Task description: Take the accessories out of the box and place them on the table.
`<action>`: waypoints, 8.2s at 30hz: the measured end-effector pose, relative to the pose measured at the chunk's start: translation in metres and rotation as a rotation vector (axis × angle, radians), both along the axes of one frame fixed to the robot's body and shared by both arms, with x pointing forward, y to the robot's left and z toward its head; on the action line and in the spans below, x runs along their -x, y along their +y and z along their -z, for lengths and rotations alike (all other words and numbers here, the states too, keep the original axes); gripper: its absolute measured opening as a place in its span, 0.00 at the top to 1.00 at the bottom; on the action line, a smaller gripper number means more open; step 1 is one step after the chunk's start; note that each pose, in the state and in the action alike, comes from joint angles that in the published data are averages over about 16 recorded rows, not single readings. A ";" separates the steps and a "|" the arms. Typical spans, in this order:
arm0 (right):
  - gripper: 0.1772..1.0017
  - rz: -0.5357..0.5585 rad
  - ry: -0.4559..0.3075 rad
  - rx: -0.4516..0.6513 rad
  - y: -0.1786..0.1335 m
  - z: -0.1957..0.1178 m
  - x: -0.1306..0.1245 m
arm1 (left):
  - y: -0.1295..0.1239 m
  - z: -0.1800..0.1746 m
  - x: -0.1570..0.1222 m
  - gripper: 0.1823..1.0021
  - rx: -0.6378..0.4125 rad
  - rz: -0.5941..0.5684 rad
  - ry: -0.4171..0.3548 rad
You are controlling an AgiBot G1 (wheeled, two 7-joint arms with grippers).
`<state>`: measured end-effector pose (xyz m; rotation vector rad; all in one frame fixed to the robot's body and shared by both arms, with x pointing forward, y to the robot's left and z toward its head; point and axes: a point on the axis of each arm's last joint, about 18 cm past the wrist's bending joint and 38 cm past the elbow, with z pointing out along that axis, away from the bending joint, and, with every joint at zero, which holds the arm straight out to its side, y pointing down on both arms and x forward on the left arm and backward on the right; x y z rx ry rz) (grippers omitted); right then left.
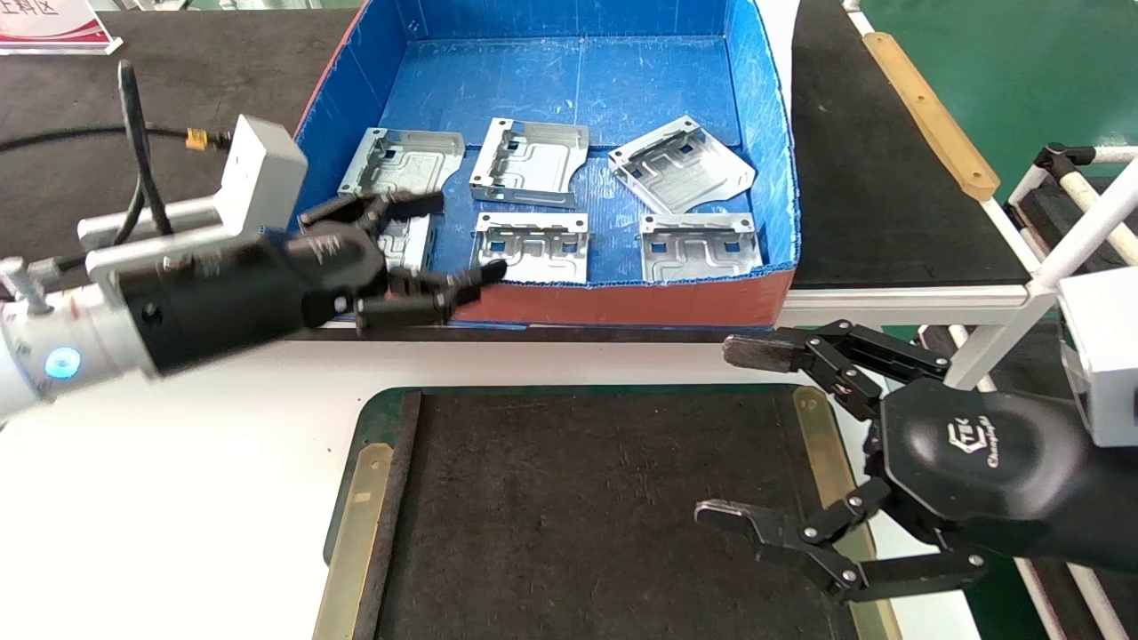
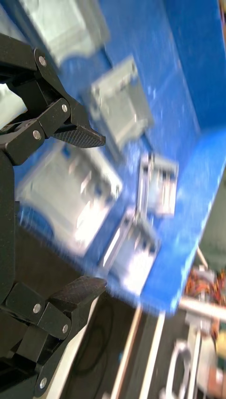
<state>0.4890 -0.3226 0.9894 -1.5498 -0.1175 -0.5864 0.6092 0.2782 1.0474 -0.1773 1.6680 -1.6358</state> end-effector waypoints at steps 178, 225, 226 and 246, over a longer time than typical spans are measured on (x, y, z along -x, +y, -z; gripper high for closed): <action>0.00 0.001 0.000 0.000 0.000 0.000 0.000 | -0.136 0.167 -0.097 0.88 -0.664 0.092 -0.320; 0.00 0.001 0.000 -0.001 0.000 0.000 0.000 | -0.218 0.180 -0.102 0.88 -0.640 0.065 -0.310; 0.00 0.001 0.000 -0.001 0.000 0.000 0.000 | -0.218 0.180 -0.102 0.88 -0.640 0.066 -0.309; 0.00 0.001 0.000 -0.001 0.000 0.000 0.000 | -0.214 0.178 -0.101 0.59 -0.624 0.068 -0.304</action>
